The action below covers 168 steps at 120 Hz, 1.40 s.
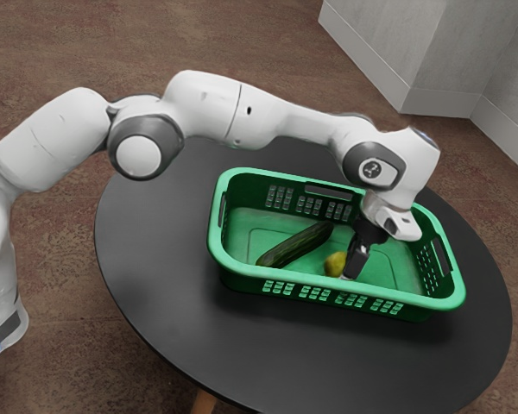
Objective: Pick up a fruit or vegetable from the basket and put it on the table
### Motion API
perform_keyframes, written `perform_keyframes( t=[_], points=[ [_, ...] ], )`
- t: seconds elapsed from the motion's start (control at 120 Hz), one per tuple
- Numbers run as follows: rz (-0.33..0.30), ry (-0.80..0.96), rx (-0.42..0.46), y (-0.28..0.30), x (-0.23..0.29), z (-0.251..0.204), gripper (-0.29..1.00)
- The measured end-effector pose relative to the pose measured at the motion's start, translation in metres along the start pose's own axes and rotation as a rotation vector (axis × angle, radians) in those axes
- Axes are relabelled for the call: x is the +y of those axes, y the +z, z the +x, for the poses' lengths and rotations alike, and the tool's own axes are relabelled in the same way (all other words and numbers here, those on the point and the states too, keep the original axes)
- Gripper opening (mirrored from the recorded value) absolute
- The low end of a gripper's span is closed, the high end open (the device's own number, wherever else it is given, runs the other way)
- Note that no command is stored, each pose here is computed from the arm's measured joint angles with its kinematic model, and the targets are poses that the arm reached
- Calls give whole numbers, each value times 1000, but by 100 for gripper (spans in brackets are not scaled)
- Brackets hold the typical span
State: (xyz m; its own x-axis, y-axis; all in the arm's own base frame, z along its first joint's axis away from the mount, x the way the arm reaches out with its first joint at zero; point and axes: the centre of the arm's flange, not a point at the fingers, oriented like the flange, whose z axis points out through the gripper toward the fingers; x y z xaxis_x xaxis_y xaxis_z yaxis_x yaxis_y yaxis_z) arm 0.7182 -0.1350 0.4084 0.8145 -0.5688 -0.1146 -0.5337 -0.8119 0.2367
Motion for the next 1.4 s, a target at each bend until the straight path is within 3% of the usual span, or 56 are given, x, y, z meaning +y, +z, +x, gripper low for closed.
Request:
perform_keyframes(
  t=[0.158, 0.525, 0.908, 1.275, 1.4],
  points=[
    [-2, -5, 6, 0, 2, 2, 64],
    [7, -13, 14, -3, 3, 2, 35],
    [42, -24, 60, -38, 5, -8, 36],
    [179, -142, 143, -129, -28, -67, 36],
    [198, -187, 164, -153, -43, -92, 36]
  ],
)
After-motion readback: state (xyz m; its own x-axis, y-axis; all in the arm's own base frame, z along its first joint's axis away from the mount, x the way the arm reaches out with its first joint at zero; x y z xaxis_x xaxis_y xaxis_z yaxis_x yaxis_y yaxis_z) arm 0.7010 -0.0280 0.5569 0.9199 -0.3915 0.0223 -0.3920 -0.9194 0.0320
